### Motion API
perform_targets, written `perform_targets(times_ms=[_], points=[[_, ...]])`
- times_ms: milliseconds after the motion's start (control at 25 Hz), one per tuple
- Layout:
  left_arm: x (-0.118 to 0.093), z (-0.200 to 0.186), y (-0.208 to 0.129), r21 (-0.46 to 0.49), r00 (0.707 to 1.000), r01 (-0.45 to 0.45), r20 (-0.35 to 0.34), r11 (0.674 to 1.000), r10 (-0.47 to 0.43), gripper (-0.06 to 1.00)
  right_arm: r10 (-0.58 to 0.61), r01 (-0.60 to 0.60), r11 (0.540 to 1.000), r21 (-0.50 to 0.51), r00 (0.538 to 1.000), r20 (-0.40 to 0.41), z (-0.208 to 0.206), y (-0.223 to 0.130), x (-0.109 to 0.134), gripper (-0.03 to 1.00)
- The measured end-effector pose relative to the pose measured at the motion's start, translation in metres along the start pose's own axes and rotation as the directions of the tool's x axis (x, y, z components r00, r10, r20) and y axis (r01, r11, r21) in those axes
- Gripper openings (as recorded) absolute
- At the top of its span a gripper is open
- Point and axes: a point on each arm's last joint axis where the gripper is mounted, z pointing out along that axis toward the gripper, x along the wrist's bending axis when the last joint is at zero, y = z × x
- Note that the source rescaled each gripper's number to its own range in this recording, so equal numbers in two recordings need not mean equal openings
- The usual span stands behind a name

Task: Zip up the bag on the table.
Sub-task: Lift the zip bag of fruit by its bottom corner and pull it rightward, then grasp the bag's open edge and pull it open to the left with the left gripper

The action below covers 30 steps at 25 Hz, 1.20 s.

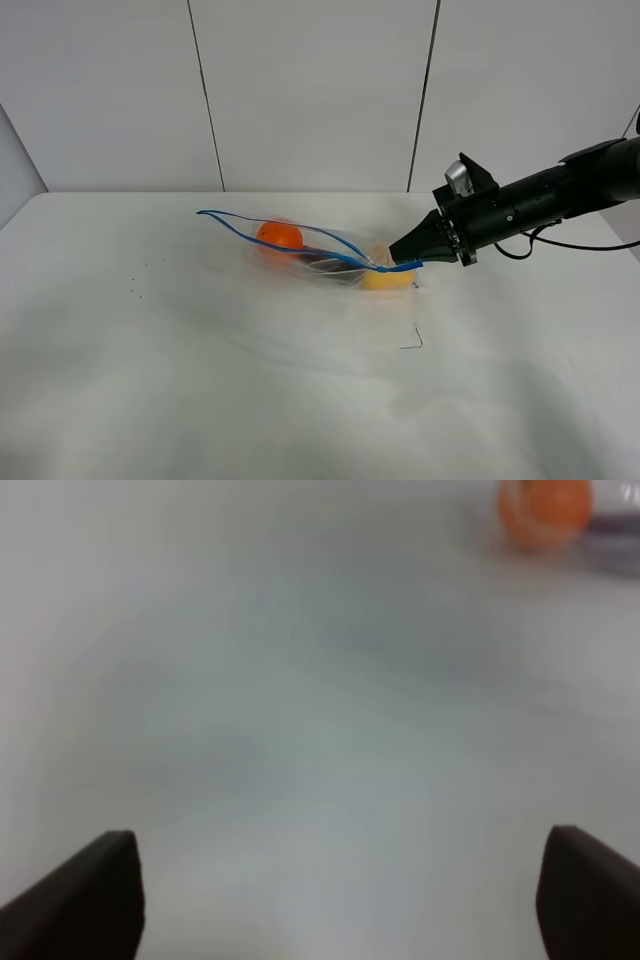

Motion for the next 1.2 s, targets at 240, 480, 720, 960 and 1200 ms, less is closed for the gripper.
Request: perform_targets(times_ms=[240,480,720,960,1200], points=[[0.002,-0.006,0.056,0.034,0.996,-0.088,0.031,0.996,0.087,0.79,-0.002,0.002,1.000,0.005,1.000,0.005,0.000,0.000,0.000,0.00],[-0.009,0.028,0.130,0.081,0.961,-0.181,0.227,0.980,0.159,0.74,-0.007,0.007,1.000,0.008,1.000,0.004,0.001,-0.001,0.001,0.00],[-0.013,0.072,0.166,0.097,0.919,-0.286,0.311,0.953,0.244,0.73,-0.021,0.021,0.999,0.025,1.000,0.000,0.007,-0.002,0.005,0.00],[-0.030,0.084,0.172,0.035,0.847,-0.435,0.355,0.900,0.396,0.73,-0.023,0.023,0.999,0.028,1.000,0.002,0.007,-0.002,0.005,0.00],[-0.060,0.107,0.170,0.069,0.753,-0.621,0.328,0.781,0.570,0.73,-0.024,0.024,0.999,0.029,1.000,0.003,0.007,-0.002,0.005,0.00]])
